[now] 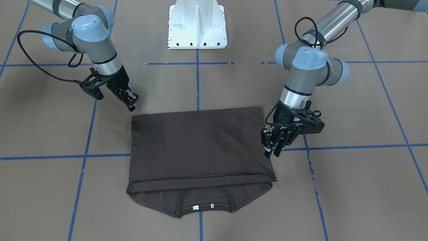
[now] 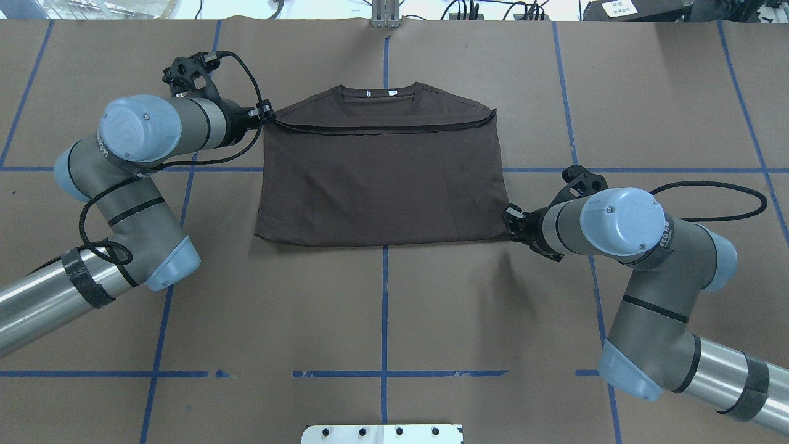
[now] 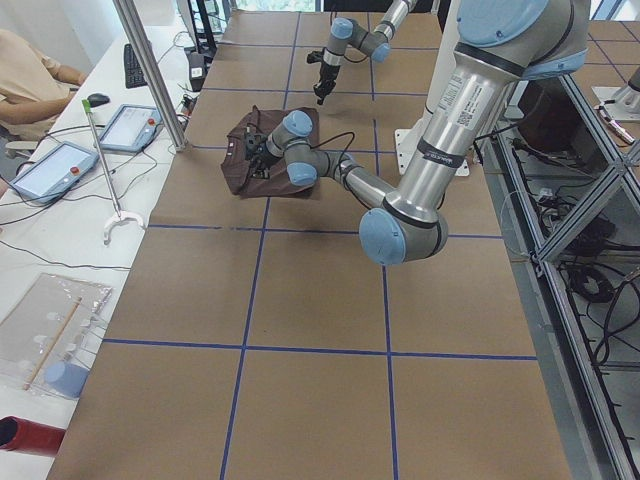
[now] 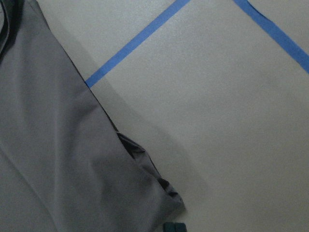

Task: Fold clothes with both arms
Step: 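Grasp the folded shirt's side edge with the right gripper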

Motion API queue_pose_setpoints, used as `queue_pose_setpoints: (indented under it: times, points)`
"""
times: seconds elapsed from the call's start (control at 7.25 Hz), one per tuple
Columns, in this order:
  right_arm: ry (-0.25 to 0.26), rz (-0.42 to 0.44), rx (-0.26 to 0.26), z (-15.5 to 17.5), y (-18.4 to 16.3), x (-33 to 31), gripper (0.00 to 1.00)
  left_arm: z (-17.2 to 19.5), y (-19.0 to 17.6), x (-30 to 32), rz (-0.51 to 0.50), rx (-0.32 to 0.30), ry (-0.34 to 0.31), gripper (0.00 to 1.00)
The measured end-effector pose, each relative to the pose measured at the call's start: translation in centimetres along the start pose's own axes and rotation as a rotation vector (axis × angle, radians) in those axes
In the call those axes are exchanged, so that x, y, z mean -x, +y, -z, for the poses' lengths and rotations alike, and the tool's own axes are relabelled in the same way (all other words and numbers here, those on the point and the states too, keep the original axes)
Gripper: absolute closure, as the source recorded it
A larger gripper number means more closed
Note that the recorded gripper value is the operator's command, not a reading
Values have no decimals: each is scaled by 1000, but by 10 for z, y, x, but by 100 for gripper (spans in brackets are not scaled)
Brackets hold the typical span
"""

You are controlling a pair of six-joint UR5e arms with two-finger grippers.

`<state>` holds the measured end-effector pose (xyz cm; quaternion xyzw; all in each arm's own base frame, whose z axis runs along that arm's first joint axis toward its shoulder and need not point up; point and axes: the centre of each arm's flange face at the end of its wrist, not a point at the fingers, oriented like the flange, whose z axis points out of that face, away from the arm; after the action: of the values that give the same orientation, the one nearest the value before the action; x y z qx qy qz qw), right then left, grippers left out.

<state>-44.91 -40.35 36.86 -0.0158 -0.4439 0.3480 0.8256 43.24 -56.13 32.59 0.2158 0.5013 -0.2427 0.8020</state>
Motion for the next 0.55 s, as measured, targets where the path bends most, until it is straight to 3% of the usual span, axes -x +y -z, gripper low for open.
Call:
queue_pose_setpoints:
  times: [0.14, 0.41, 0.55]
  points:
    - [5, -1, -3, -9, 1, 7, 17, 0, 0, 0, 2, 0, 0, 57]
    - [19, -4, -9, -24, 0, 13, 18, -1, 1, 1, 3, 2, -2, 57]
    - [25, -4, -12, -28, -1, 13, 24, -2, 2, 1, 8, 3, -3, 57]
